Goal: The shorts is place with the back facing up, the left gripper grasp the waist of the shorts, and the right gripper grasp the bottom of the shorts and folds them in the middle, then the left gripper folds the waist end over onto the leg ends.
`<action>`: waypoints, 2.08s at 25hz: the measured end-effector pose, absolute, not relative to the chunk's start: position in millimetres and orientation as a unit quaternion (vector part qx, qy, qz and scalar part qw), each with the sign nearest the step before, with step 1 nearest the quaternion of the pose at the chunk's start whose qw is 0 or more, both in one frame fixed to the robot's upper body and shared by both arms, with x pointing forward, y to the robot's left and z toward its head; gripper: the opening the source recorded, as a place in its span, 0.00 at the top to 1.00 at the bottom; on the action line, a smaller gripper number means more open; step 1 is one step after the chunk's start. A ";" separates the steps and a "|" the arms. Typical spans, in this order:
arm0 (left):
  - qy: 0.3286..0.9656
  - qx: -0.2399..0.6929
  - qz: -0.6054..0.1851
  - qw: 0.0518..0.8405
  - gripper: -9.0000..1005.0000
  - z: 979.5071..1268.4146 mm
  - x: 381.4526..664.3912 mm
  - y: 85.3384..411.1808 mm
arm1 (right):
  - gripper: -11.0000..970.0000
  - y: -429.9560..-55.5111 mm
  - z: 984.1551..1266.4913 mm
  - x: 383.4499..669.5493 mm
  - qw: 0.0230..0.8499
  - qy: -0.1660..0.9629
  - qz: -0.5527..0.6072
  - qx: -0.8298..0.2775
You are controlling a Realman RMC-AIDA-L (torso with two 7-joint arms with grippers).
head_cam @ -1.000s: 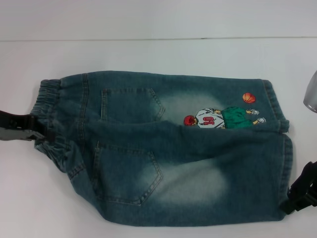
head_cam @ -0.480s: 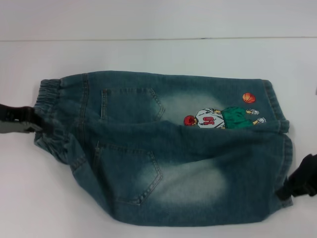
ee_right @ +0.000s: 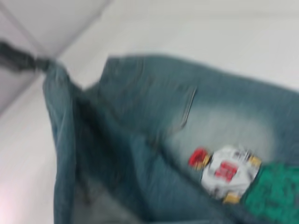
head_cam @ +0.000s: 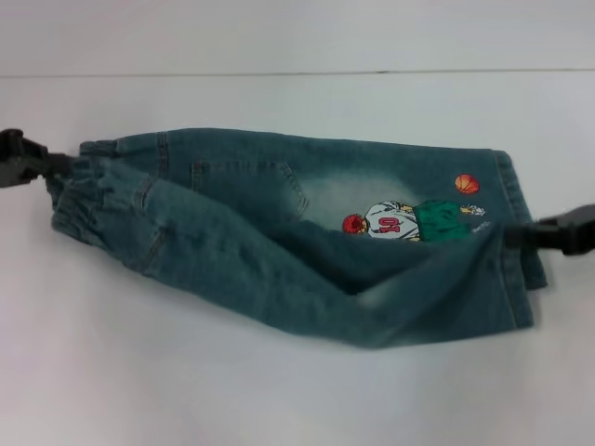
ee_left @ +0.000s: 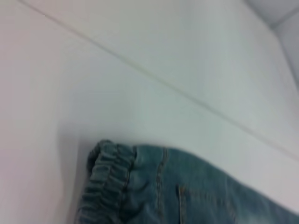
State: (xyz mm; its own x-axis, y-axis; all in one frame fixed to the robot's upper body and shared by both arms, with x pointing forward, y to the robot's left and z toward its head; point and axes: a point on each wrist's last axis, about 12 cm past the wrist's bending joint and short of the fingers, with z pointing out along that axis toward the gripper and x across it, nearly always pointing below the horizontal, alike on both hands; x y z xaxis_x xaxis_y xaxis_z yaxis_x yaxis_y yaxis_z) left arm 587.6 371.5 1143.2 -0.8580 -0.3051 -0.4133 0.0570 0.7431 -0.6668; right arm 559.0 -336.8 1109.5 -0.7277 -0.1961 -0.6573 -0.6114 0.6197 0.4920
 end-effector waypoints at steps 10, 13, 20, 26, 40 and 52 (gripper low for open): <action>0.884 -0.099 -0.335 0.311 0.94 1123.9 599.1 362.4 | 0.98 -339.8 1079.6 562.8 0.416 0.832 0.344 -0.128; 0.882 -0.099 -0.327 0.326 0.94 1121.3 601.8 360.4 | 0.98 -335.2 1072.4 564.8 0.435 0.831 0.326 -0.116; 0.872 -0.114 -0.311 0.361 0.94 1115.5 605.4 361.0 | 0.98 -330.3 1062.7 572.5 0.469 0.832 0.283 -0.090; 0.872 -0.114 -0.289 0.378 0.94 1105.5 606.3 358.9 | 0.98 -321.2 1056.3 580.9 0.495 0.825 0.263 -0.074; 0.868 -0.085 -0.284 0.399 0.94 1094.3 604.8 347.6 | 0.98 -311.2 1055.7 594.4 0.508 0.825 0.235 -0.076; 0.864 -0.090 -0.283 0.406 0.94 1091.6 601.5 350.4 | 0.97 -310.5 1057.3 603.0 0.515 0.827 0.210 -0.077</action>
